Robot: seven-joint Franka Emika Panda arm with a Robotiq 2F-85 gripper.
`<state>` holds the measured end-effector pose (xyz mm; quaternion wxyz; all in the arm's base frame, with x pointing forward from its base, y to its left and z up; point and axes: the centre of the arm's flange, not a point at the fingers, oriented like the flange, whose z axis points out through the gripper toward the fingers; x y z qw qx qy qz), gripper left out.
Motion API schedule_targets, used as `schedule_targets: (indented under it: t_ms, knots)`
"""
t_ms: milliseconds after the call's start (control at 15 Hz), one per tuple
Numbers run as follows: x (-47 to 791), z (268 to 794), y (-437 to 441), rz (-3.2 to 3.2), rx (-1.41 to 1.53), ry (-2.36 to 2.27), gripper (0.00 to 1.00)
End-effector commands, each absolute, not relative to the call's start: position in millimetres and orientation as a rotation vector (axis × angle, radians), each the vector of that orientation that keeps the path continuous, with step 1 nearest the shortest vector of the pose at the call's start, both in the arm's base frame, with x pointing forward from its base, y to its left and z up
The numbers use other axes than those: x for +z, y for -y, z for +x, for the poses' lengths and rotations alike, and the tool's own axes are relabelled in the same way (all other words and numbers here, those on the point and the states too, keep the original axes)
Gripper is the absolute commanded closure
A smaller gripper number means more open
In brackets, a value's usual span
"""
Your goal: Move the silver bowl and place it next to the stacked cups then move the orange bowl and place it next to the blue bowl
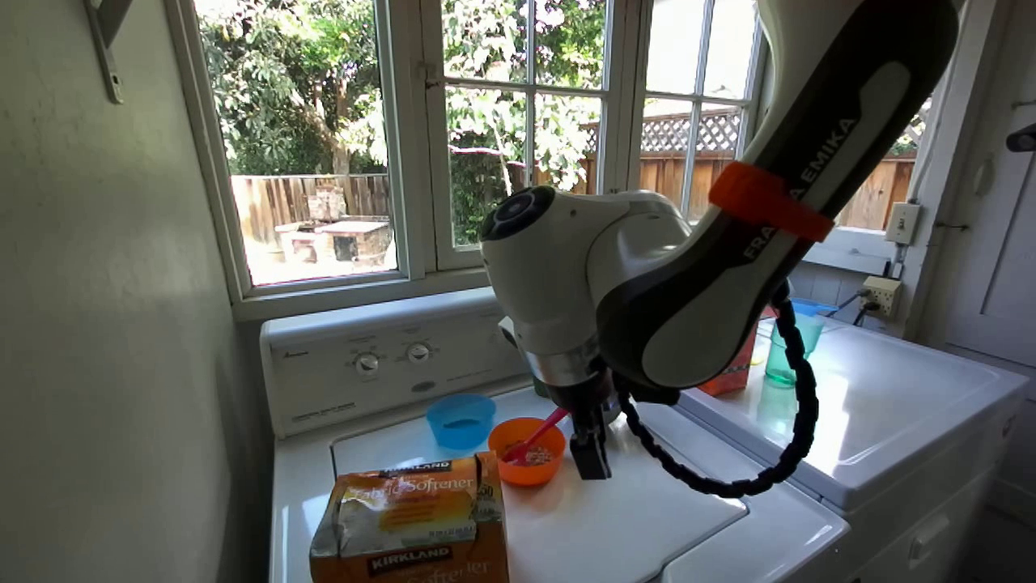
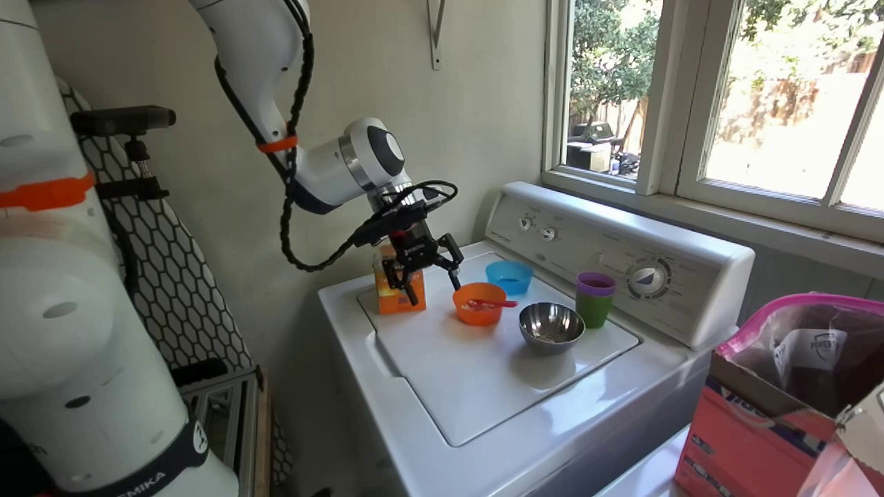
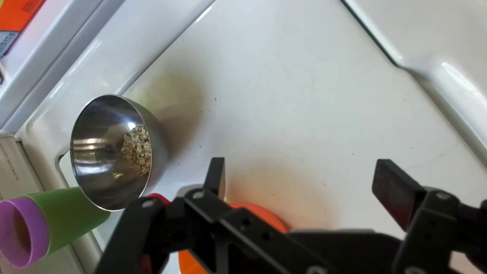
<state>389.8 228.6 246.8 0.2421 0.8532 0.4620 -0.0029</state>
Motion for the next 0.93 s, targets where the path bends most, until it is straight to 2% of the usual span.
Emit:
schedule_targets:
  t_ms: [0,200,467,867]
  knots:
    - [246.7,396.1,-232.6,2.313,-0.007,-1.277,0.00]
    - [243.5,423.1,-216.9,2.518,-0.029,-1.107,0.00]
    - [242.2,459.4,-179.6,2.559,0.074,-1.174,0.00]
    - [244.8,465.6,-155.6,2.562,0.095,-1.178,0.00]
